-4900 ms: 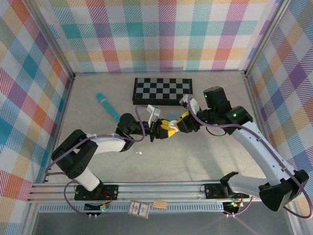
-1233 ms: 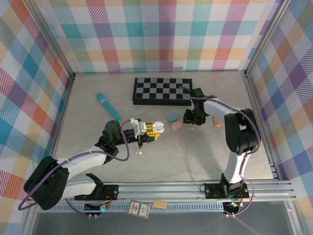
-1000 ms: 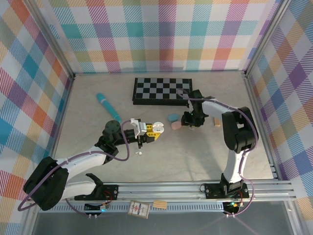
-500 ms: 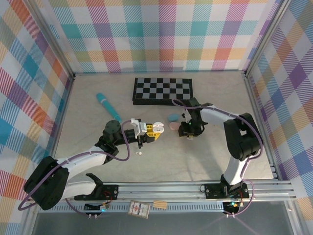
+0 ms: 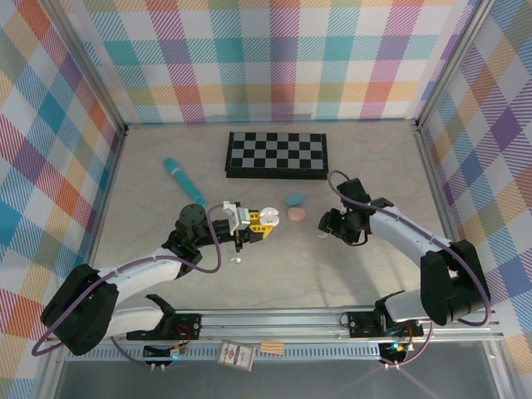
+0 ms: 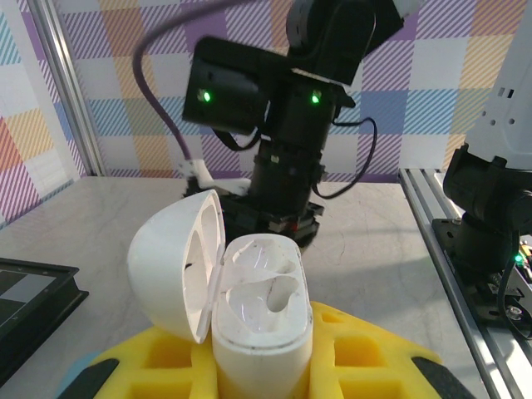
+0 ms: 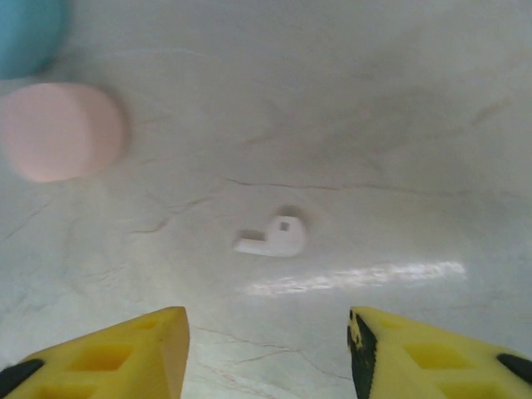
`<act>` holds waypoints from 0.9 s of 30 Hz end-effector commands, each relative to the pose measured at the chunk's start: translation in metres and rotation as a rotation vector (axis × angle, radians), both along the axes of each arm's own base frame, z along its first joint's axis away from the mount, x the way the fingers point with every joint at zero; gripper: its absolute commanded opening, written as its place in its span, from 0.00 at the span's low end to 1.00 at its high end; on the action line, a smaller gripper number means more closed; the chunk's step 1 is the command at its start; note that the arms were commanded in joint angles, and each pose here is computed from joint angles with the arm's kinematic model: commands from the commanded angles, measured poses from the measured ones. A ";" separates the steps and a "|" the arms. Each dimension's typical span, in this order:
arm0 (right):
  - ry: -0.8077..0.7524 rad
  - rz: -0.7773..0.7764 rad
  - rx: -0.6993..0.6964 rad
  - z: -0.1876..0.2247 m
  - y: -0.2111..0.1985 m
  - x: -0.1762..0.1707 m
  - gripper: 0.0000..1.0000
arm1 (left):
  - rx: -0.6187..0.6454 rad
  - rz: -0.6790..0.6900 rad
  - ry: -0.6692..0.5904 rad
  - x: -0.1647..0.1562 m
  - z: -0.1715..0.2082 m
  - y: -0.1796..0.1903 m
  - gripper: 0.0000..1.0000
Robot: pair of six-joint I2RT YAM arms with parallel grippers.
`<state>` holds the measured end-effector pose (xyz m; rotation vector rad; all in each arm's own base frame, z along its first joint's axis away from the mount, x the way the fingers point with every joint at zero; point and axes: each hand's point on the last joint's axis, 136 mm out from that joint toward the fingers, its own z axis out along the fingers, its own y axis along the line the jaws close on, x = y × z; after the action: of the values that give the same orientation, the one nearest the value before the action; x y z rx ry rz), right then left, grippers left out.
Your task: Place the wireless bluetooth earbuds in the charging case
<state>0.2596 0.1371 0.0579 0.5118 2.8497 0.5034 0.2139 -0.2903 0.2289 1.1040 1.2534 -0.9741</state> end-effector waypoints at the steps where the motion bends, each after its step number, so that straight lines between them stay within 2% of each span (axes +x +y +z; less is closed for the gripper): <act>1: 0.031 -0.138 0.072 -0.007 0.006 0.008 0.49 | -0.008 -0.016 -0.025 -0.002 0.004 0.001 0.02; 13: 0.088 -0.167 0.087 -0.031 0.014 0.018 0.39 | 0.008 -0.004 -0.027 -0.004 0.004 0.004 0.02; 19: 0.078 -0.150 0.102 -0.030 0.020 0.027 0.35 | 0.008 -0.007 -0.029 -0.004 0.005 0.004 0.02; 27: 0.069 -0.093 0.067 -0.026 0.022 0.039 0.35 | 0.008 -0.003 -0.033 -0.005 0.006 0.005 0.02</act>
<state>0.2916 0.1562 0.0269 0.7383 2.8567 0.5723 0.2113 -0.2884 0.2259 1.1144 1.2766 -0.9723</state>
